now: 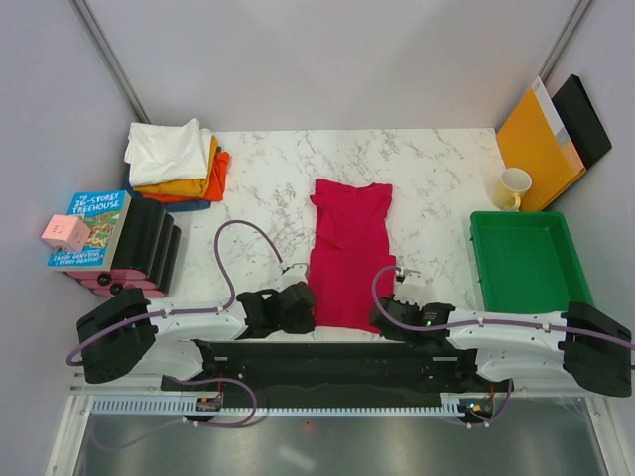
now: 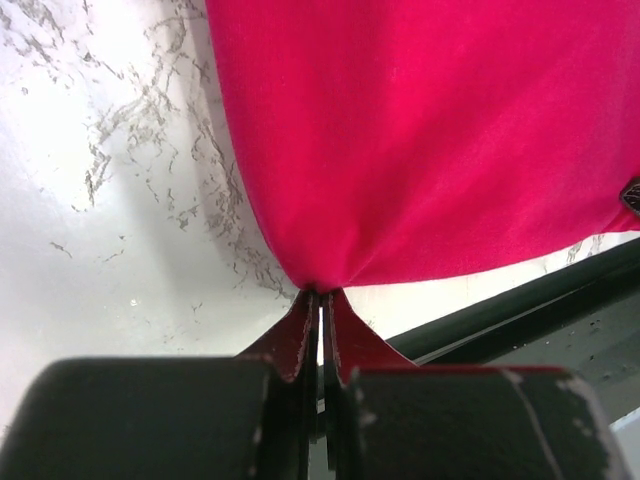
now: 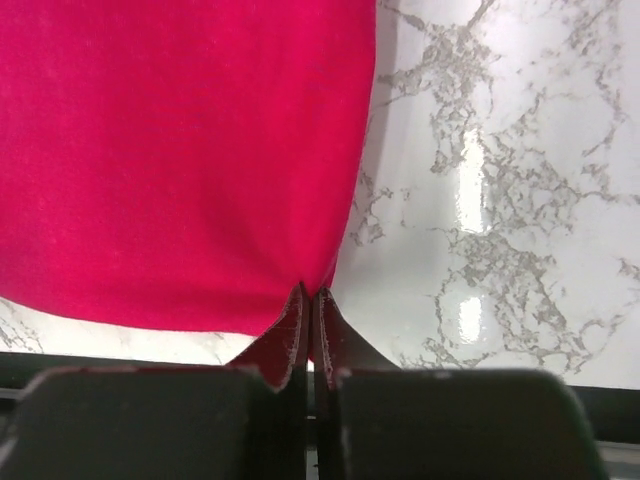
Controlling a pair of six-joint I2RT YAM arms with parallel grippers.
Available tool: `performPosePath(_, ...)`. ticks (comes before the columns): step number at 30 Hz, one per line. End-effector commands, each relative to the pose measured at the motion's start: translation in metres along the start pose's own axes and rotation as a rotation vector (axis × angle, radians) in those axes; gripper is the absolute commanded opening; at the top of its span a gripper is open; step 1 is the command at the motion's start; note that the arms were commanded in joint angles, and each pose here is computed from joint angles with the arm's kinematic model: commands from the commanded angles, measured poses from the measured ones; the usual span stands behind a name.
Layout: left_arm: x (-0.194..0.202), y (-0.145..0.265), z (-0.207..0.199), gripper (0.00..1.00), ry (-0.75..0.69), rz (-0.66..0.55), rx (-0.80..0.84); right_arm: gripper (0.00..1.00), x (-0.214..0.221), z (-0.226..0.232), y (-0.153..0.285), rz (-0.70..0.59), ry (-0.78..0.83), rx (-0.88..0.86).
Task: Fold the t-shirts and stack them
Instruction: Grab one side of the 2/3 rectangular tshirt with both arms
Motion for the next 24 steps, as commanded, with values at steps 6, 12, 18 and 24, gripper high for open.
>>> performPosePath(6, -0.015, 0.018, -0.024, 0.02, -0.077, -0.054, 0.046, 0.00, -0.020, -0.018, 0.018, -0.085, 0.048, 0.112)
performPosePath(12, -0.022, 0.027, -0.042, 0.02, -0.118, -0.092, 0.065, 0.00, -0.045, -0.008, 0.030, -0.176, 0.092, 0.123)
performPosePath(18, -0.033, 0.034, -0.055, 0.02, -0.128, -0.116, 0.079, 0.00, -0.064, 0.008, 0.040, -0.232, 0.133, 0.126)
performPosePath(24, -0.048, 0.046, -0.065, 0.02, -0.142, -0.168, 0.081, 0.00, -0.088, 0.019, 0.050, -0.306, 0.151, 0.130)
Point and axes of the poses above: each gripper's point midway between its finger pads, its own y axis back along the fingers, its own z axis along the line the jaws close on, x = y × z, the point moved 5 cm from there along y, back along the fingers, and after that the axes turned 2 degrees about y, right-handed, at the moved point
